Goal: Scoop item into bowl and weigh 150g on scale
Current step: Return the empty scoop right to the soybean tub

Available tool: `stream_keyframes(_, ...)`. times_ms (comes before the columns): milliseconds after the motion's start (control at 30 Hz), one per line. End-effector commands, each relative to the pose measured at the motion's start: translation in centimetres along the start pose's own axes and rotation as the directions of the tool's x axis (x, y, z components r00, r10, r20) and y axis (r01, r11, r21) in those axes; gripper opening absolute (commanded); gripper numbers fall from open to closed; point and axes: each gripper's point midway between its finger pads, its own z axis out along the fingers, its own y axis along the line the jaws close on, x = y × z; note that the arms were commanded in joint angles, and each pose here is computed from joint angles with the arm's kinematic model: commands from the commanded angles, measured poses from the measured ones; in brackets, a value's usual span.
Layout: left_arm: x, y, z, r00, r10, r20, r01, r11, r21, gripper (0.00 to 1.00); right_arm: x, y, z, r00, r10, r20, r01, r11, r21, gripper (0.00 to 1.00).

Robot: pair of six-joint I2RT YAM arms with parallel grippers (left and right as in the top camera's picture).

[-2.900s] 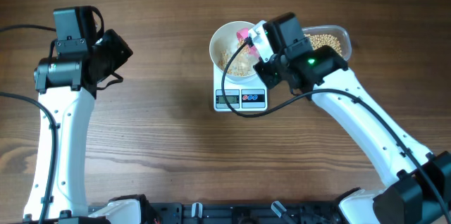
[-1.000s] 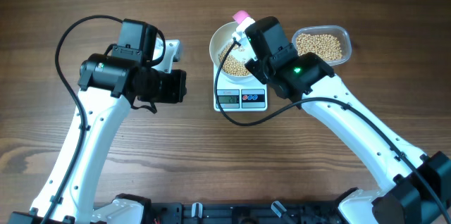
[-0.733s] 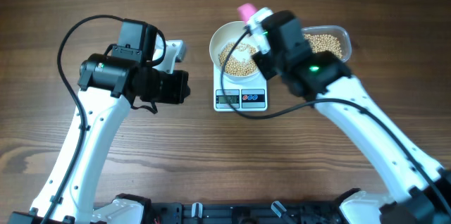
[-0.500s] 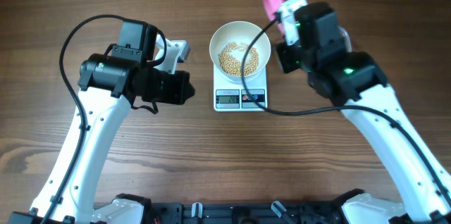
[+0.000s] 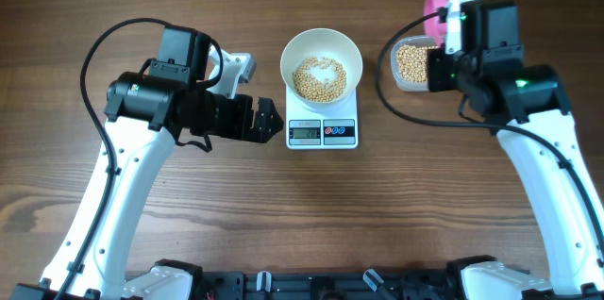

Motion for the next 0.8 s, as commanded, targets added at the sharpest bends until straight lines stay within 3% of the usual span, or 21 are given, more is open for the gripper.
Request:
stream_keyframes(0,0.0,-0.3,0.3,1.0,0.017,-0.008,-0.017,1.0,0.017,1.0,0.2,-1.4,0.9,0.999,0.036,-0.024,-0.036,0.999,0.02,0.04)
stream_keyframes(467,0.0,-0.3,0.3,1.0,0.017,-0.008,-0.017,1.0,0.017,1.0,5.4,-3.2,6.8,0.952,-0.075,-0.296,0.116,0.985,0.127,0.04)
stream_keyframes(767,0.0,-0.3,0.3,1.0,0.017,-0.008,-0.017,1.0,0.017,1.0,6.5,-3.0,8.8,0.934,-0.083,-0.349,0.133,0.984,0.121,0.04)
